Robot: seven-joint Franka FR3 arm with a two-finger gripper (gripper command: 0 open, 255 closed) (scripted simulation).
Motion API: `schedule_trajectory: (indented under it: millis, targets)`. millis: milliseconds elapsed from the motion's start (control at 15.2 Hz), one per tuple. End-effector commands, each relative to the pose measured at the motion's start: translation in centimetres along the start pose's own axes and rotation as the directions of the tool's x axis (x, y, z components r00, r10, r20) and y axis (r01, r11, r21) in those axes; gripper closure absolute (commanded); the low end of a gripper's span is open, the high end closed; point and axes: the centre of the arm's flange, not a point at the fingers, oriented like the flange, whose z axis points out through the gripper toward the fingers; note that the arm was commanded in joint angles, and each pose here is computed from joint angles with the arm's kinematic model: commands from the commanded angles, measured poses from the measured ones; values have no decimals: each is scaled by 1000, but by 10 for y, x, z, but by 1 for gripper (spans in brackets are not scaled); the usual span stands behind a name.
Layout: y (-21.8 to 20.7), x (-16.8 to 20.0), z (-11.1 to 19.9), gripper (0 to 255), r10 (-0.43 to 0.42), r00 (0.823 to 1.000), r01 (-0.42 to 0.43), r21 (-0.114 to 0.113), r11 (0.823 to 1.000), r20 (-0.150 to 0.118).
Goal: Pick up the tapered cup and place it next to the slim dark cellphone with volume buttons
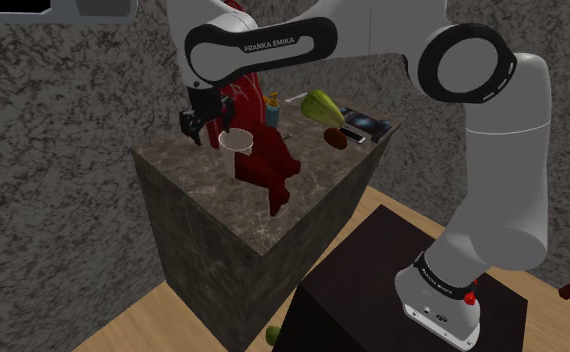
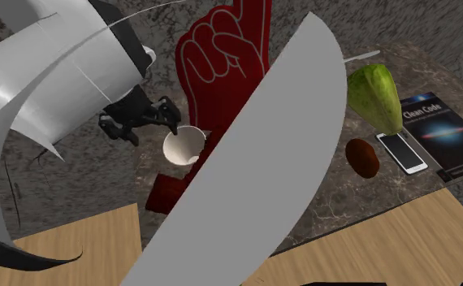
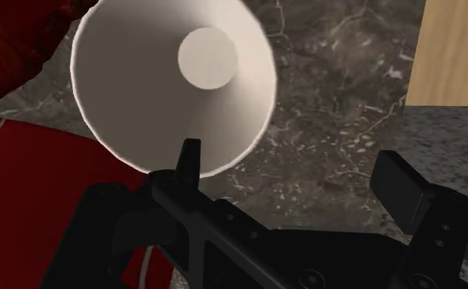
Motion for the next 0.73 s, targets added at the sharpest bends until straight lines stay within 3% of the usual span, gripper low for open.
schedule_trajectory:
  millis: [0,396,660]
  targets:
    - [-4,2,11,0,0,1000,0,-1,1000,-1]
    - [-4,3,40,0,0,1000,0,-1,1000,-1]
    - [-4,3,40,0,0,1000,0,-1,1000,-1]
